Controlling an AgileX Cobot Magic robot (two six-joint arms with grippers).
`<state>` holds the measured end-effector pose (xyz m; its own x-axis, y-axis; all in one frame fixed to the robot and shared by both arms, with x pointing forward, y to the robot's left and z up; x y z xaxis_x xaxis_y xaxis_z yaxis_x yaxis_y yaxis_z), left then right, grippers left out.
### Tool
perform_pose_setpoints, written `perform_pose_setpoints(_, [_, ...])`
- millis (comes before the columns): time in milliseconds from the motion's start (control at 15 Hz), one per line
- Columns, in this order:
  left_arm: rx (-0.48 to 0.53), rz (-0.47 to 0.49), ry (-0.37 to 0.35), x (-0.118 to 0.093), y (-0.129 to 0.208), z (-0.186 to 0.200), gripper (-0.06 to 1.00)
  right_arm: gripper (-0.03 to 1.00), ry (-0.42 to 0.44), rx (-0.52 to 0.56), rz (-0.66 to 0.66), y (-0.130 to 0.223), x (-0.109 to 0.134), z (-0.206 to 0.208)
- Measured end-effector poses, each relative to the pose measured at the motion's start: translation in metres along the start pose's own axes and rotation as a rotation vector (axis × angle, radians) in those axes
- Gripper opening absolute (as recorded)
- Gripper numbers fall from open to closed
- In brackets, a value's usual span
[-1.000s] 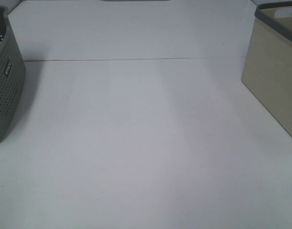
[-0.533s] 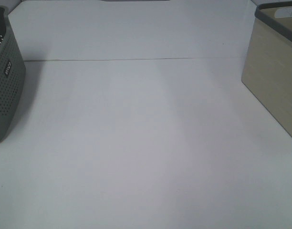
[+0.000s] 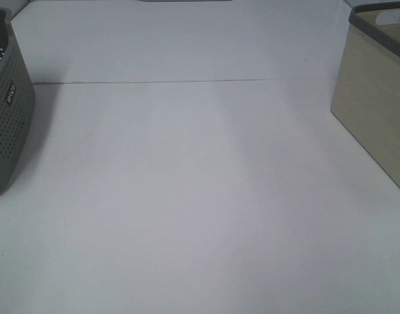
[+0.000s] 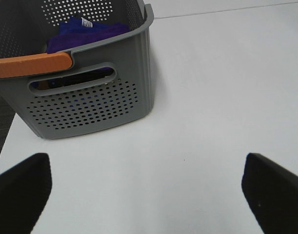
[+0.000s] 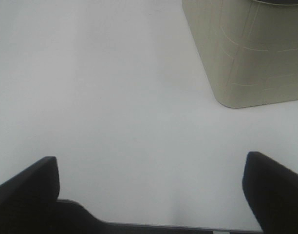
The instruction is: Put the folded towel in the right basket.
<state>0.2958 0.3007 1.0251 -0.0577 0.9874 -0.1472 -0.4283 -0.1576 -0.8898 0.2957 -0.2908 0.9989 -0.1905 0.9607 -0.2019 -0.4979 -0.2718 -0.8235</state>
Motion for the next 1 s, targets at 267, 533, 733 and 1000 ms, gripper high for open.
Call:
perform_pose_setpoints(267, [0.0, 0.0, 0.0, 0.0, 0.0, 0.0, 0.99, 0.98, 0.0, 0.0, 0.0, 0.0, 0.0, 0.0])
perform_pose_setpoints(533, [0.0, 0.0, 0.0, 0.0, 0.0, 0.0, 0.99, 0.98, 0.0, 0.0, 0.0, 0.0, 0.0, 0.0])
perform_pose_setpoints(733, [0.0, -0.001, 0.0, 0.0, 0.0, 0.0, 0.99, 0.98, 0.0, 0.0, 0.0, 0.0, 0.0, 0.0])
perform_pose_setpoints(1000, [0.0, -0.001, 0.0, 0.0, 0.0, 0.0, 0.99, 0.98, 0.0, 0.0, 0.0, 0.0, 0.0, 0.0])
Point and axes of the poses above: a point on each arm's last joint axis where the gripper is mounted, z pointing back along that axis away from the gripper, x along the wrist's bending axis when the last joint is at zero, y = z × x, the point moved 7 cm from there along -z, pointing out along that axis toward the gripper, and after that the axes turned 13 degrees about z, right-handed, at the moved point
